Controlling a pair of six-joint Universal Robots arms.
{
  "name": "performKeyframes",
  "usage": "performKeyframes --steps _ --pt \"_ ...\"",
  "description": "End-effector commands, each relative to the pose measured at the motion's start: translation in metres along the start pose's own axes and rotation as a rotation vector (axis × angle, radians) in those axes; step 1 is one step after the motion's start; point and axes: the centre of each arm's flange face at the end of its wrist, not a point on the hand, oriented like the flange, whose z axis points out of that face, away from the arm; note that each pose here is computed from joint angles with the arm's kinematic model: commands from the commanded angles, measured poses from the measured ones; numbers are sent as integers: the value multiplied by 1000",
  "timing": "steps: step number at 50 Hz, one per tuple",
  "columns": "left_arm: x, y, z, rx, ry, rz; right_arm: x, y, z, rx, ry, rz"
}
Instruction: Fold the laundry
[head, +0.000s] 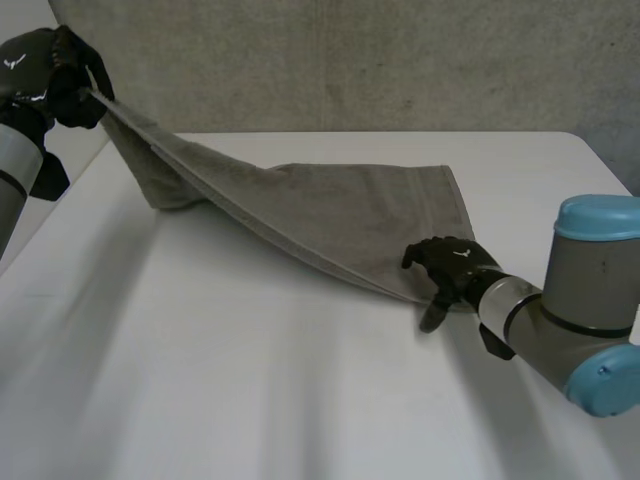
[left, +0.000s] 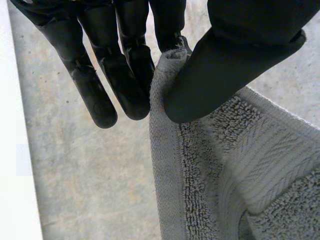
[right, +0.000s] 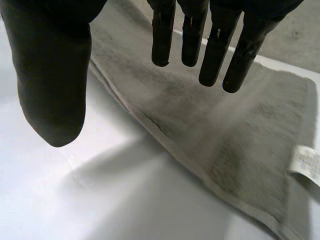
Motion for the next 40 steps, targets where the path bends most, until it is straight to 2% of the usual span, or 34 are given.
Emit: performKeyframes --steps 1,17,26,34,40 --pt "11 -9 3 21 28 -1 -25 -5 5 60 -51 14" --pt "10 -20 8 57 22 5 -21 5 47 85 4 8" --pt "4 -18 9 53 6 7 -8 0 51 99 86 0" --pt "-9 -7 8 19 -25 7 57 -17 41 112 235 26" --pt "-13 5 3 -17 -39 3 72 -18 31 98 265 -18"
